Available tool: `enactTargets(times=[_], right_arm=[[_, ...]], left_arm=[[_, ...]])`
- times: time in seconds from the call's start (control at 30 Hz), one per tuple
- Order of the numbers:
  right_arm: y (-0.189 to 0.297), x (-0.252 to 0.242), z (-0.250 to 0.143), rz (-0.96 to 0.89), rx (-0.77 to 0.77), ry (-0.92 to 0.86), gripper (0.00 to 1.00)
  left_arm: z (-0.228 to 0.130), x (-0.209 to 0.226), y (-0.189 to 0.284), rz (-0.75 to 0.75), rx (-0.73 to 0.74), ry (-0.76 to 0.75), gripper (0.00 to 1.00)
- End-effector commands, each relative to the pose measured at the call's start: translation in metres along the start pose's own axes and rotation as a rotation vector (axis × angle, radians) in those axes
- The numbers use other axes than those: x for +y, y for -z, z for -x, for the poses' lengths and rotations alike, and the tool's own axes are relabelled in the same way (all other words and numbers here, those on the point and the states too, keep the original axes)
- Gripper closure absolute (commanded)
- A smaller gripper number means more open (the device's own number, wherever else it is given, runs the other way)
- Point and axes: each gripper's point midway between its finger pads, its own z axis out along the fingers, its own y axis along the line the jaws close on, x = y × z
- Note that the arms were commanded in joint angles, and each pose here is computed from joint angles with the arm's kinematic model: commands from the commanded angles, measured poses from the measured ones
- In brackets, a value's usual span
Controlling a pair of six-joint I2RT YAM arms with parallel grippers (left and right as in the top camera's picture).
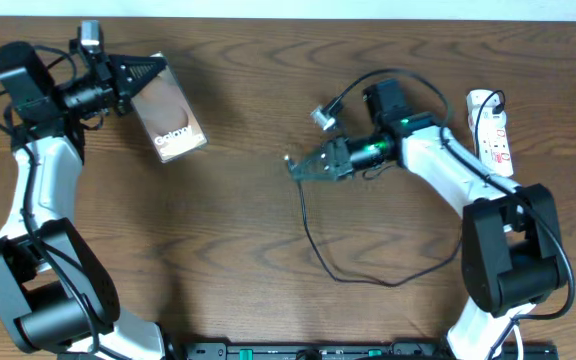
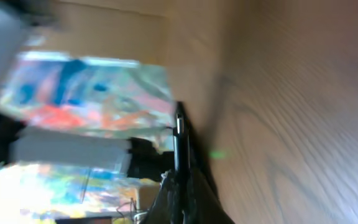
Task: Plug charger to phone and switch on socket
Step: 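Lift the cable plug with the right gripper toward the phone's bottom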
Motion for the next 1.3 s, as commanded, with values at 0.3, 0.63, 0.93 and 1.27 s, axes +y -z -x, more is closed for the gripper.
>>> enactTargets(times=[0.3,0.63,0.93,1.27], right_arm=[[-0.002,0.036,0.002,0.199,0.016,0.183,0.99],[0.001,0.036,0.009,0.196,0.009,0.161,0.99],[0.002,0.041,0.021,0.196,0.007,0.170,0.99],[0.003,0.048,0.034,0.196,0.008,0.139,0.99]], left_arm=[[-0.022,-0.017,-0.072,0.029,0.036,-0.088,0.93],[-0.018,-0.044,-0.111,-0.003,-0.050,-0.171,0.93],[-0.009,-0.048,-0.113,-0.007,-0.105,-0.136,0.93],[-0.007,-0.064,-0.112,-0.055,-0.119,-0.224,0.92]])
